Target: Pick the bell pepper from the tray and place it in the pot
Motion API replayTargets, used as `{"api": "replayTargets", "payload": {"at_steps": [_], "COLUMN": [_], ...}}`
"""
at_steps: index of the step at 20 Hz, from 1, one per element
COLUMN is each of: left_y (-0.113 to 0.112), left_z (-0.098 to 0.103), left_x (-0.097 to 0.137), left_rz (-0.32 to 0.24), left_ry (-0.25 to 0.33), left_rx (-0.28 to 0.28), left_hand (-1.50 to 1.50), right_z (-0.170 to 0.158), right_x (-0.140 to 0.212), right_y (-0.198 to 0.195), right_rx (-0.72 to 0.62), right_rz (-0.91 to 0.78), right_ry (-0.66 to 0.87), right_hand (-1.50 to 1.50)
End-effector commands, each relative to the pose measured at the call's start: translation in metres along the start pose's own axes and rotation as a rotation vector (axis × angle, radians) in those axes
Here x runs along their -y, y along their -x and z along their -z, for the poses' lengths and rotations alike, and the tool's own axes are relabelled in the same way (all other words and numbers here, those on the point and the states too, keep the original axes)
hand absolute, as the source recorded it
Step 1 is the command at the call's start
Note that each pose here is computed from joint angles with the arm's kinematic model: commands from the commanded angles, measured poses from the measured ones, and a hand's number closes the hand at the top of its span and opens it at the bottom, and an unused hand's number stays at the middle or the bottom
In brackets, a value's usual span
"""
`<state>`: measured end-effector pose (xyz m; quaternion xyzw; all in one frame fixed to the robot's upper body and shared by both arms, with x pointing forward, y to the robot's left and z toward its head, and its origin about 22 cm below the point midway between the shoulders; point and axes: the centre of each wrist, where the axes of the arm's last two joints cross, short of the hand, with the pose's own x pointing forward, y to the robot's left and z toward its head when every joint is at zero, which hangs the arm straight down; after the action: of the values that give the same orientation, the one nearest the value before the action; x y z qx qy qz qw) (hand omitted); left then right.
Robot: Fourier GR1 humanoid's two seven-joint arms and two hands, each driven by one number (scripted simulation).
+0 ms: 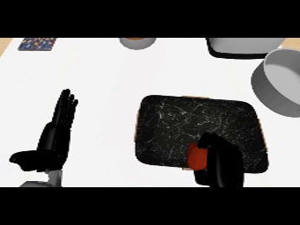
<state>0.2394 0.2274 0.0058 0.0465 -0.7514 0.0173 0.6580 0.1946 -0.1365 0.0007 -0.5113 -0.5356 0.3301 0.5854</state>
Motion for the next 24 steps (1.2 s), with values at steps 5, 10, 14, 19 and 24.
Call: {"api": "replayTargets", "payload": {"at_steps": [5, 10, 14, 19, 24], "left_y": [0.000, 0.005, 0.012, 0.005, -0.001], "left_z": [0.003, 0.011, -0.003, 0.000, 0.001], "left_x": [0.009, 0.005, 0.009, -0.003, 0.003], "left_rz": [-0.007, -0.004, 0.004, -0.013, 0.018], "left_ry": [0.048, 0.022, 0.011, -0.005, -0.003], "left_rx": [0.017, 0.012, -0.012, -0.020, -0.003], "left_hand": [0.00, 0.00, 0.00, 0.00, 0.00], "right_z": [0.099, 0.142, 0.133, 0.110, 0.096], "right_x": [0.009, 0.019, 0.040, 0.074, 0.089], "right_y": [-0.040, -0.083, -0.102, -0.125, -0.106], "right_rx": [0.058, 0.115, 0.153, 0.117, -0.018], "right_rz": [-0.060, -0.077, -0.017, -0.039, -0.095], "right_ry": [-0.319, -0.136, 0.028, 0.188, 0.265], "right_hand": [1.50, 1.50, 1.50, 1.50, 1.50]}}
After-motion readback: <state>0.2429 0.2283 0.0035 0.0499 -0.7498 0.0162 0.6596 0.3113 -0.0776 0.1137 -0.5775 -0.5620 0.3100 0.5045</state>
